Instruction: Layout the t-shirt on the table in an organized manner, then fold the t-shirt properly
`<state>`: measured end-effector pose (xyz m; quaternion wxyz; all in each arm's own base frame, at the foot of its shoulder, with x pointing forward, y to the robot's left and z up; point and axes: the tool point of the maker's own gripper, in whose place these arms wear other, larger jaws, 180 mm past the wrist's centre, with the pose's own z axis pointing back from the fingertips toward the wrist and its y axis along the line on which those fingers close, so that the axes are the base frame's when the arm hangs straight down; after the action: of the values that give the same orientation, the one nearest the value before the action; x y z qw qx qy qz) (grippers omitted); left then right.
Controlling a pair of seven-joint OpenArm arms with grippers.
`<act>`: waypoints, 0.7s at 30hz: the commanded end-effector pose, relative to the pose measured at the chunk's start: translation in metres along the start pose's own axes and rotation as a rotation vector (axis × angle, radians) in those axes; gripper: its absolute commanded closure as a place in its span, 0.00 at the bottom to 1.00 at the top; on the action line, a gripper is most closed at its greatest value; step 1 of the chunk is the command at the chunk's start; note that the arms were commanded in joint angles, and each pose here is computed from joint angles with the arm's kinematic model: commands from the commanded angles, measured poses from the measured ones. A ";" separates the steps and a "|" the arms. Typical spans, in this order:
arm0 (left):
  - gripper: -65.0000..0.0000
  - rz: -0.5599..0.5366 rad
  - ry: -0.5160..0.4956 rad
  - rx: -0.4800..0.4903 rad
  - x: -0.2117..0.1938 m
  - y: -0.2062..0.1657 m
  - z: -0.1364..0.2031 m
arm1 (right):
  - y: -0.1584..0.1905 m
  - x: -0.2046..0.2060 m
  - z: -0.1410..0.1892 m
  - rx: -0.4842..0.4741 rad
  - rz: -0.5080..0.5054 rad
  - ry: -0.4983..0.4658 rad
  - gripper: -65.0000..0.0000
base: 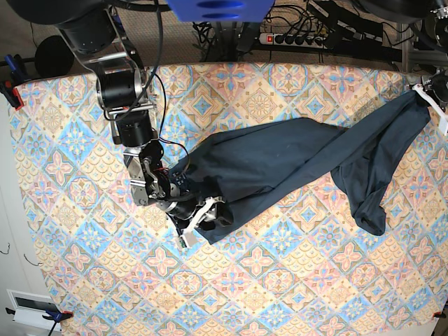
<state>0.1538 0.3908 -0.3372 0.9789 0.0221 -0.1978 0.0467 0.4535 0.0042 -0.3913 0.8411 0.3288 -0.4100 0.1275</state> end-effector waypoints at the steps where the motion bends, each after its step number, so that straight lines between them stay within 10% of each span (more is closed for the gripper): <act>1: 1.00 -0.024 -0.034 0.016 0.013 0.004 0.007 | 0.003 0.033 0.001 0.016 0.023 -0.076 0.45; 21: 1.00 -0.026 -0.037 0.014 0.014 0.003 0.007 | -0.011 0.048 0.010 -0.011 0.039 -0.129 0.45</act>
<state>0.1540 0.3906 -0.3370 0.9788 0.0220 -0.1983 0.0462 0.4654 -0.0134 -0.3818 0.8329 0.3167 -0.4375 0.1210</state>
